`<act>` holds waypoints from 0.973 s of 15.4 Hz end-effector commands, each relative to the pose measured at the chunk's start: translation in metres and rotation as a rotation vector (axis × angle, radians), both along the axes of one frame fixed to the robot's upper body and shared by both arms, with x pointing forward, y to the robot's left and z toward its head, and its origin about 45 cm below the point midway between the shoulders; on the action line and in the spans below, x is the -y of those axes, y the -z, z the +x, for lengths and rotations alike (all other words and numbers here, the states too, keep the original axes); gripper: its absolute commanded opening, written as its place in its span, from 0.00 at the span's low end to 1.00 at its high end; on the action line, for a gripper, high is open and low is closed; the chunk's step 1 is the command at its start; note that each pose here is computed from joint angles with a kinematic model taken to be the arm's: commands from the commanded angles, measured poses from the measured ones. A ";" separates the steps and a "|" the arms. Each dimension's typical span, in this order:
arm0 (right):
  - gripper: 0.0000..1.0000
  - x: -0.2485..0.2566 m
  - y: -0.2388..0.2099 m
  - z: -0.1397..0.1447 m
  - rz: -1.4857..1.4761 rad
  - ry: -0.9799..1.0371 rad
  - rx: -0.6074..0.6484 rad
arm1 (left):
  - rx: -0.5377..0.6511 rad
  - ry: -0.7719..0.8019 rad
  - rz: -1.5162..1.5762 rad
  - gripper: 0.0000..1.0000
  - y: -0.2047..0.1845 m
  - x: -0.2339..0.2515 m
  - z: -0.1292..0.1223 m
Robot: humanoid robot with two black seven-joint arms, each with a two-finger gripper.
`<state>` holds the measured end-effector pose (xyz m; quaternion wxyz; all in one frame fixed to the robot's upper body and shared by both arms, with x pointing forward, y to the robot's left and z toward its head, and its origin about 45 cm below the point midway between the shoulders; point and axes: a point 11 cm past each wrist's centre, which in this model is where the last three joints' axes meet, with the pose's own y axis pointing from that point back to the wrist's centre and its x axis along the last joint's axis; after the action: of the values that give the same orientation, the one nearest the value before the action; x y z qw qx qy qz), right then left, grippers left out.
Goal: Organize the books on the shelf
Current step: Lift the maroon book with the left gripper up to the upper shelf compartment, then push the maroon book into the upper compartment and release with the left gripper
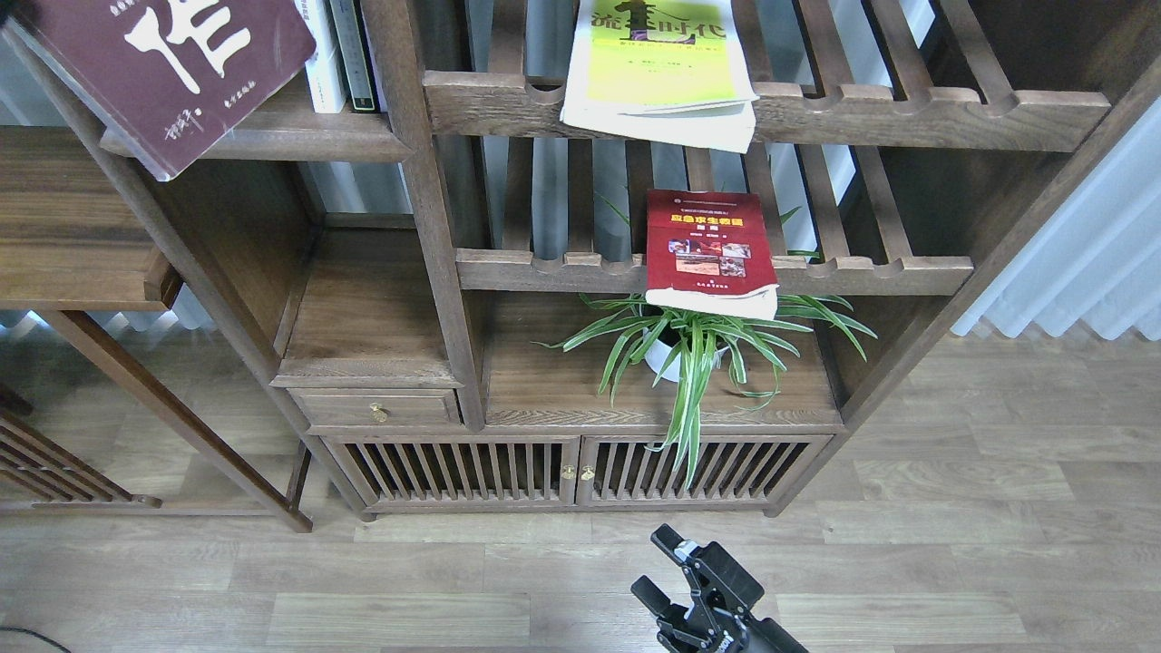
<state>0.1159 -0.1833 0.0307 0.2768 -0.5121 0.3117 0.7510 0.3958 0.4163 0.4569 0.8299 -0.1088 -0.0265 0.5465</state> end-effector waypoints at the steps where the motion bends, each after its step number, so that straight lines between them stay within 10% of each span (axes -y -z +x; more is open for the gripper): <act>1: 0.99 0.000 0.000 0.002 -0.001 0.001 0.003 | 0.028 0.037 0.049 0.04 -0.022 0.030 0.026; 15: 0.99 0.002 0.001 0.001 -0.002 0.004 0.000 | -0.022 0.101 0.018 0.05 -0.022 0.110 0.095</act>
<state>0.1170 -0.1844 0.0300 0.2774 -0.5115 0.3137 0.7503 0.4847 0.3076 0.4758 0.8589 -0.0951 -0.0219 0.5028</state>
